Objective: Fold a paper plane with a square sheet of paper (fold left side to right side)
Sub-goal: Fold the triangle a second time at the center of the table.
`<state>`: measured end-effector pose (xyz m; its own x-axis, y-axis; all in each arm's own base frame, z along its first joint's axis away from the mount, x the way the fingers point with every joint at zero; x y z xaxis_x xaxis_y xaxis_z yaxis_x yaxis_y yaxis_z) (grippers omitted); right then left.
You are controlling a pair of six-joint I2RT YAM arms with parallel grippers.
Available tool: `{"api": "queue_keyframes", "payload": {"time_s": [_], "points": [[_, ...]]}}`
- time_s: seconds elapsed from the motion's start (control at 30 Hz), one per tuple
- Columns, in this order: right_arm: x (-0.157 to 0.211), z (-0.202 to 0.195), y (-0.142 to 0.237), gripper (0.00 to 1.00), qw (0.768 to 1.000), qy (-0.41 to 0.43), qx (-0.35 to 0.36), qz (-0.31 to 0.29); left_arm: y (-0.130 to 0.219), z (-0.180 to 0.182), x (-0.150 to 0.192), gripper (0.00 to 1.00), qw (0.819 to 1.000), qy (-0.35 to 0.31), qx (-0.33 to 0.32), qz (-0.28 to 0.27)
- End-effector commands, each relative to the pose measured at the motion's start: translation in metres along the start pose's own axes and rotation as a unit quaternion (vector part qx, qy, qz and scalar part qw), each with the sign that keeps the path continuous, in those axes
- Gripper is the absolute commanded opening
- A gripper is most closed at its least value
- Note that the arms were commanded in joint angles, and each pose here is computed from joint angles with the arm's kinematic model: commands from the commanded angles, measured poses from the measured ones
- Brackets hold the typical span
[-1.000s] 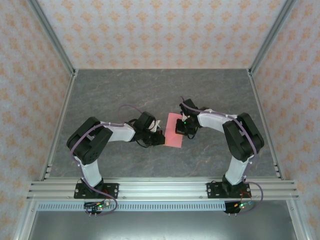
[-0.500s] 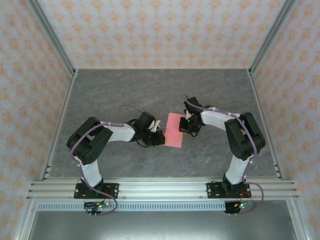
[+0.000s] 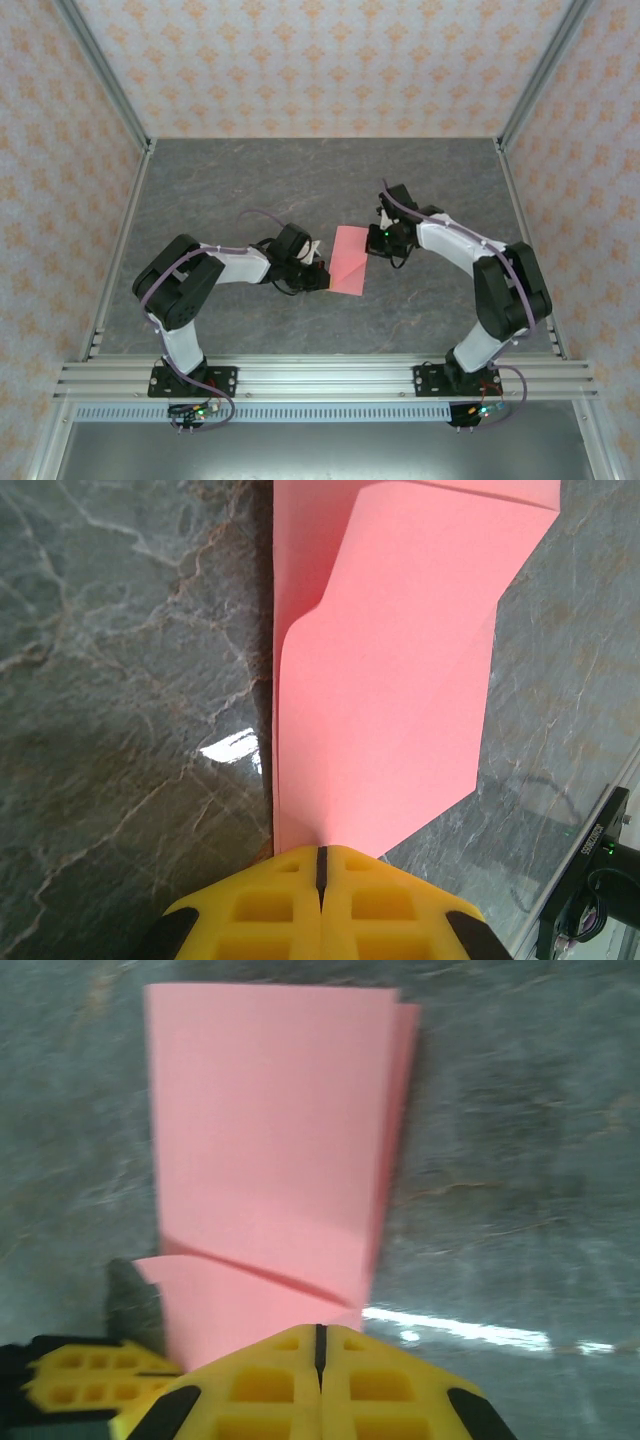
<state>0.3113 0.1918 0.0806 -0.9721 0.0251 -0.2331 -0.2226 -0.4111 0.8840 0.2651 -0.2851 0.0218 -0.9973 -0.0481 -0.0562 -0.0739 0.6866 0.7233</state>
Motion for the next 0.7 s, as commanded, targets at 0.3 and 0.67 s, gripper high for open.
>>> {"api": "queue_keyframes", "payload": {"time_s": [0.3,0.67], "points": [[0.013,0.018,-0.046,0.05,0.999,-0.005,-0.016,0.051,0.004,0.028,0.014,0.0,0.997,0.03,-0.071,0.02],[0.029,-0.007,-0.057,0.05,0.996,-0.013,0.037,0.079,0.018,-0.028,-0.011,0.0,1.0,0.004,-0.003,0.008]]}}
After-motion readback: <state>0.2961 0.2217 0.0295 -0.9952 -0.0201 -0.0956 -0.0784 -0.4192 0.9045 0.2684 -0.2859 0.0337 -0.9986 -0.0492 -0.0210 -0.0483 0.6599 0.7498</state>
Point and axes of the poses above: each hand's point on the last joint's axis, 136 mm out from that joint toward the fingers, its own y axis back along the fingers, its own z axis along the line the jaws close on, x = y × z, the point moved 1 cm from there along y, back along the fingers, and after that the axes turned 5 degrees about y, right-handed, at the moved point
